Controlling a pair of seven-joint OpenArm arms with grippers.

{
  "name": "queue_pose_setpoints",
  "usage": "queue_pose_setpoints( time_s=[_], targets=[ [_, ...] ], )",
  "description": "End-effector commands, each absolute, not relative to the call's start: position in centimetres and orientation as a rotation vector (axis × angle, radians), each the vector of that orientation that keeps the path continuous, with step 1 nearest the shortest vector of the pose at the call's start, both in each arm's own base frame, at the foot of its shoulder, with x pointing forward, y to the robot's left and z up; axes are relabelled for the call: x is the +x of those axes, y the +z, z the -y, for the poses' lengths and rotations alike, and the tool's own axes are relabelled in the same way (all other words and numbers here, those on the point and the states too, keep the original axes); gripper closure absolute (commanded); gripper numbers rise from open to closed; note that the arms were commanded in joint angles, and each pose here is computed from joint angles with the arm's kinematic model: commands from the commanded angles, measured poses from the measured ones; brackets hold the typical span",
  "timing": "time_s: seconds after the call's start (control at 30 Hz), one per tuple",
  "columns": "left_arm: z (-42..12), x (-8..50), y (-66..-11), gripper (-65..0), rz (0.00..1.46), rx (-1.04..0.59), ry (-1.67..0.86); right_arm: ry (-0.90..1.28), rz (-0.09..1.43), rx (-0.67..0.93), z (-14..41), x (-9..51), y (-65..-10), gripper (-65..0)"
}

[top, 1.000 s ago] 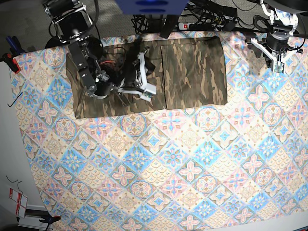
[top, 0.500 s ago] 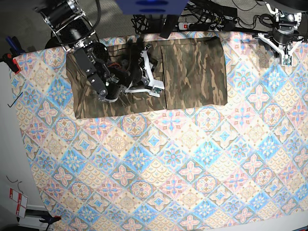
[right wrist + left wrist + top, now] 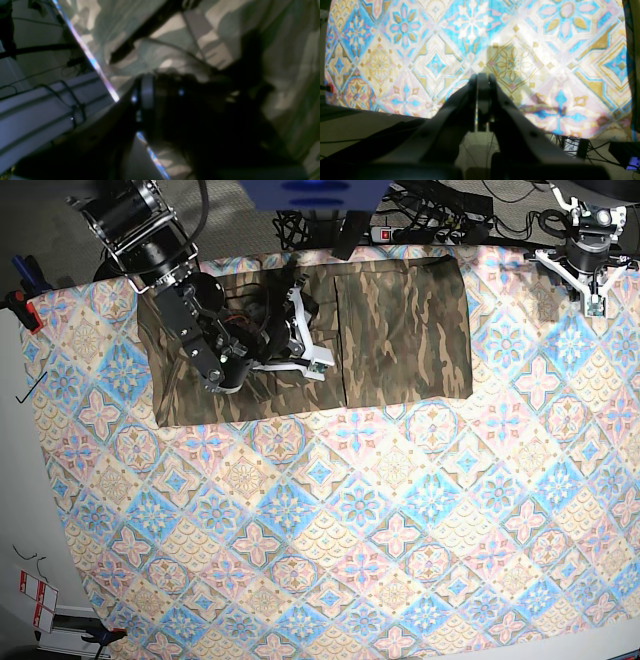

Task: Fold the T-shirt properly
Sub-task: 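Release the fold and move the right gripper to the shirt's end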

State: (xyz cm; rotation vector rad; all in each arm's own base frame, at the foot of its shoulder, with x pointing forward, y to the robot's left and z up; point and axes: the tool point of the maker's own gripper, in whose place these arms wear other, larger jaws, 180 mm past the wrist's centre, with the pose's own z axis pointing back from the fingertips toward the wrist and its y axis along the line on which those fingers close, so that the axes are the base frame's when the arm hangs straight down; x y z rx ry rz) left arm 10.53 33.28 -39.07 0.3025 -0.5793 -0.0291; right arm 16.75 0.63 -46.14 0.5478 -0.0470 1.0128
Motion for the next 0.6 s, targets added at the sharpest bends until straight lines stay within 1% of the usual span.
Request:
queue_pose_setpoints(
  time_s=[0.0,0.03,0.13,0.23,0.37,0.57],
  targets=[
    [-33.7,10.8,-38.3,0.0,0.601,0.320,-0.037,1.029,0.106,0.563,-1.4,17.9,-44.8,-4.5],
    [-33.6,10.9,-38.4,0.0,0.602,0.316,-0.038,1.038,0.128,0.564,-1.7,18.2,-44.3,-0.6],
    [-33.3,10.9,-38.5,0.0,0.604,0.309,-0.037,1.077,0.227,0.558,-2.4,19.3,-41.8,0.0],
    [-31.7,11.4,-39.0,0.0,0.608,0.269,-0.067,1.048,0.291,0.513,0.0,19.9,-40.5,0.0],
    [-29.2,12.2,-39.9,0.0,0.613,0.206,-0.107,0.861,0.400,0.427,4.9,22.3,-38.3,0.0],
    [-22.1,14.8,-39.4,0.0,0.681,0.065,-0.238,0.502,0.487,0.294,15.0,24.0,-37.5,0.0]
  ],
)
